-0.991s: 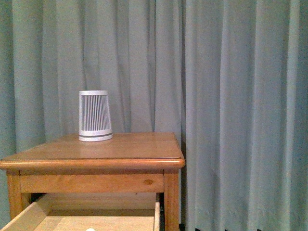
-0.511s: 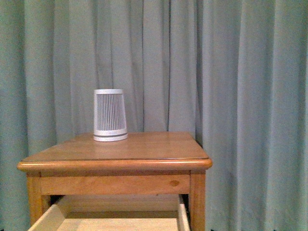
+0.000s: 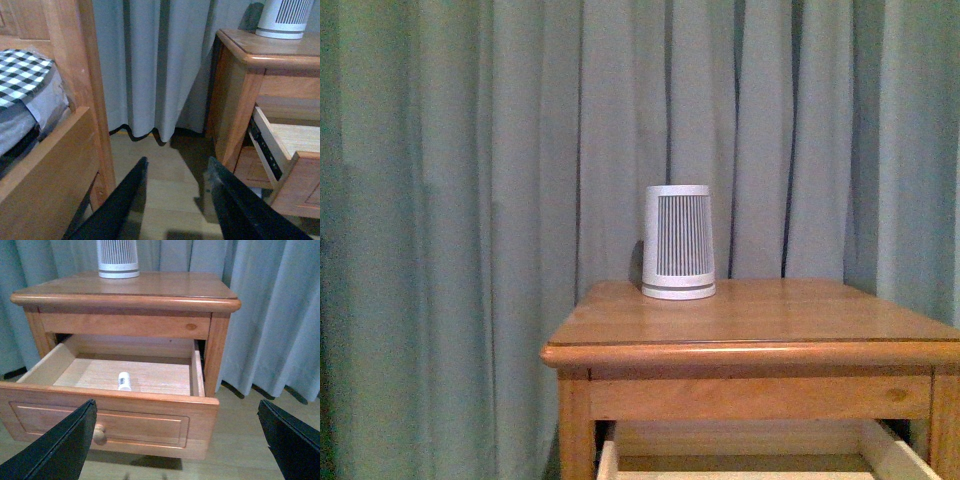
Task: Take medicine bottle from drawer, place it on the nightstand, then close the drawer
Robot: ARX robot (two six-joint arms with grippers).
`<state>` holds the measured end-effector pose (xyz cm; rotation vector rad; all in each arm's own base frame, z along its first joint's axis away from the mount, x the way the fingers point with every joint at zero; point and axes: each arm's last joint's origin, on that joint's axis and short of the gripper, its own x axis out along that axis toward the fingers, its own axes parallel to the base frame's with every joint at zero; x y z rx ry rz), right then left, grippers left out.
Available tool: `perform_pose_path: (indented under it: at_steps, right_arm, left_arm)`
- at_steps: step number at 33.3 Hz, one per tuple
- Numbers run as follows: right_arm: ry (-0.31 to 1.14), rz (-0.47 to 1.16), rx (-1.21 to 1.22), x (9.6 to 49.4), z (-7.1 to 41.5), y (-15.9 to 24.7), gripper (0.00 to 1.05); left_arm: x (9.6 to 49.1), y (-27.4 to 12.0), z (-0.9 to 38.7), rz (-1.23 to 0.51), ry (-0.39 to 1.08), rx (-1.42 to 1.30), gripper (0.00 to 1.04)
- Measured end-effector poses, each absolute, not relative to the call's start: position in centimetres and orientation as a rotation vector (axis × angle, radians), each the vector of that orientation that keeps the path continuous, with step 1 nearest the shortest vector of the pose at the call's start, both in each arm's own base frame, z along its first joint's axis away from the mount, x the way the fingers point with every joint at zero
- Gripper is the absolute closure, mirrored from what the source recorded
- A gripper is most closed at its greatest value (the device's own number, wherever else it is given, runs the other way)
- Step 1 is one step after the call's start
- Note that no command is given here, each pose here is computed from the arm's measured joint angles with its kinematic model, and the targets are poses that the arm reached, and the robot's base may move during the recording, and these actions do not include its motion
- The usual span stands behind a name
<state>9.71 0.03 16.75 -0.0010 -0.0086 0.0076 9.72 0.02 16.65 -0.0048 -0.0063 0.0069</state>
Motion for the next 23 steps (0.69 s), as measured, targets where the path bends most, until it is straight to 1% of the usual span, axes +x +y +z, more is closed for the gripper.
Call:
perform_pose_path:
  at_steps: [1,3,7,8,9,10,12,14,15,17,19,21,23]
  right_arm:
    - [-0.009,0.006,-0.001,9.7,16.8,0.0,0.07]
    - [-0.006,-0.011,-0.002,9.7,16.7,0.0,0.07]
    - [0.034,-0.28,-0.024,10.4,17.2,0.0,0.07]
    - [0.058,-0.384,-0.033,10.9,17.5,-0.1,0.07]
    - [0.068,-0.434,-0.037,11.3,17.8,-0.3,0.07]
    - [0.084,-0.487,-0.035,12.2,18.7,-0.4,0.07]
    - [0.125,-0.483,-0.035,14.0,20.3,-0.4,0.07]
    - [0.153,-0.466,-0.042,16.5,21.8,-0.3,0.07]
    - [0.18,-0.449,-0.045,18.3,22.6,-0.3,0.07]
    - [0.27,-0.412,-0.038,21.6,23.2,-0.1,0.07]
    - [0.352,-0.368,-0.03,23.9,23.0,0.1,0.07]
    - [0.469,-0.307,-0.023,27.3,22.3,0.7,0.07]
    - [0.528,-0.268,-0.024,30.0,21.5,1.4,0.07]
  left_arm:
    - [9.7,0.0,16.7,0.007,-0.006,-0.005,0.59]
    - [9.7,0.0,16.6,0.002,-0.006,-0.005,0.45]
    - [9.7,0.0,16.7,0.004,-0.006,-0.005,0.29]
    - [9.7,0.0,16.7,0.002,-0.006,-0.004,0.24]
    - [9.7,0.0,16.7,0.002,-0.006,-0.004,0.21]
    - [9.7,0.0,16.7,0.002,-0.006,-0.005,0.14]
    - [9.7,0.0,16.7,0.001,-0.006,-0.003,0.05]
    - [9.7,0.0,16.7,0.0,-0.006,-0.003,0.07]
    - [9.7,0.0,16.7,0.0,-0.006,-0.003,0.07]
    - [9.7,0.0,16.7,0.0,-0.006,-0.003,0.07]
    - [9.7,0.0,16.7,0.001,-0.006,-0.003,0.07]
    - [9.7,0.0,16.7,0.0,-0.006,-0.003,0.07]
    - [9.7,0.0,16.7,0.0,-0.006,-0.003,0.07]
